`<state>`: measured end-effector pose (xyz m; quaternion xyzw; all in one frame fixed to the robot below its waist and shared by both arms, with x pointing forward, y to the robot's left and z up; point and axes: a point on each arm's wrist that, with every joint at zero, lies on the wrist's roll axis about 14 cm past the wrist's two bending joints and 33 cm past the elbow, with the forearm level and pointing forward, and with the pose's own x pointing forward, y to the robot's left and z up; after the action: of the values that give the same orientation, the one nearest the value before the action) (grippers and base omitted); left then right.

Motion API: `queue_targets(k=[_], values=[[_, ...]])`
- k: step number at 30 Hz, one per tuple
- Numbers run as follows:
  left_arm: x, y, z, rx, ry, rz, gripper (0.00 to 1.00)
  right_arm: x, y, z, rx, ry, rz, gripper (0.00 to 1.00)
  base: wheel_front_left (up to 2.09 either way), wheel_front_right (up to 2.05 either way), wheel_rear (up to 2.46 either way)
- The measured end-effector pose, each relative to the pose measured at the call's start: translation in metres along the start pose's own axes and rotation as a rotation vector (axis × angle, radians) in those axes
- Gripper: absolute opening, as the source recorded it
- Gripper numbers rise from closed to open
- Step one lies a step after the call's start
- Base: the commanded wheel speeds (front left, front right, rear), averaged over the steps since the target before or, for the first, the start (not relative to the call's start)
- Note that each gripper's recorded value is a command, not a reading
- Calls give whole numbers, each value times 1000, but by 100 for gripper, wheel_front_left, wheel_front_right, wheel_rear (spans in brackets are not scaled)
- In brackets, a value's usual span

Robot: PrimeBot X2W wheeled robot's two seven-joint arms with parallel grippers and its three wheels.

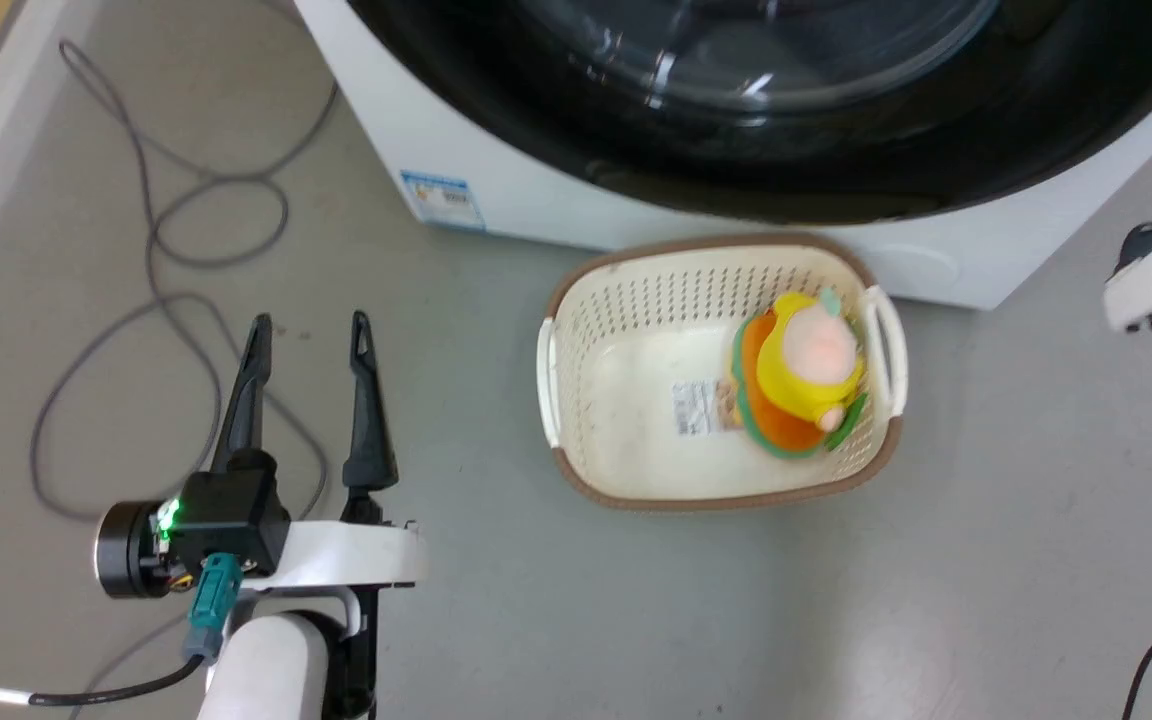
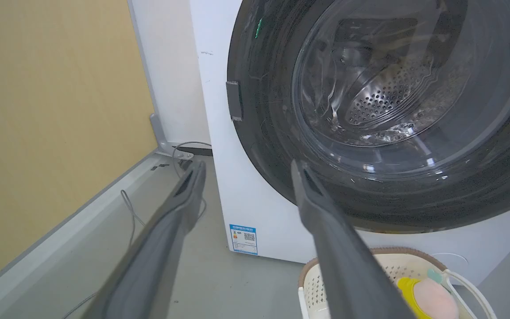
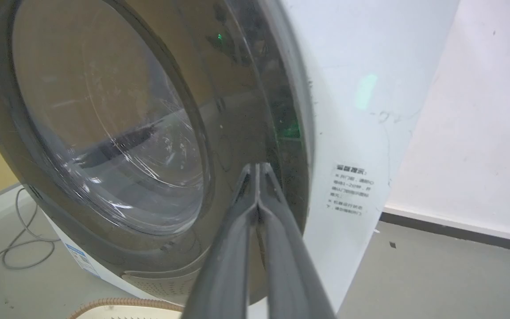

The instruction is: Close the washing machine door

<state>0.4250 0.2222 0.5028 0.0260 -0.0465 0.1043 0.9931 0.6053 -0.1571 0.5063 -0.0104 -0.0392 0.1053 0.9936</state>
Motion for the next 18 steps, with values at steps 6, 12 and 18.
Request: queue_targets(k=[6,12,18], values=[[-13,1,11,-2,-17,-8,100,-34,5,54,-3,-144,-13,0,0,0,0],[-26,-4,22,-9,-40,-34,100,-83,5,100,-20,-267,-55,0,0,0,0],[-36,-12,27,-12,-51,-65,100,-131,8,108,-3,-286,-90,0,0,0,0]])
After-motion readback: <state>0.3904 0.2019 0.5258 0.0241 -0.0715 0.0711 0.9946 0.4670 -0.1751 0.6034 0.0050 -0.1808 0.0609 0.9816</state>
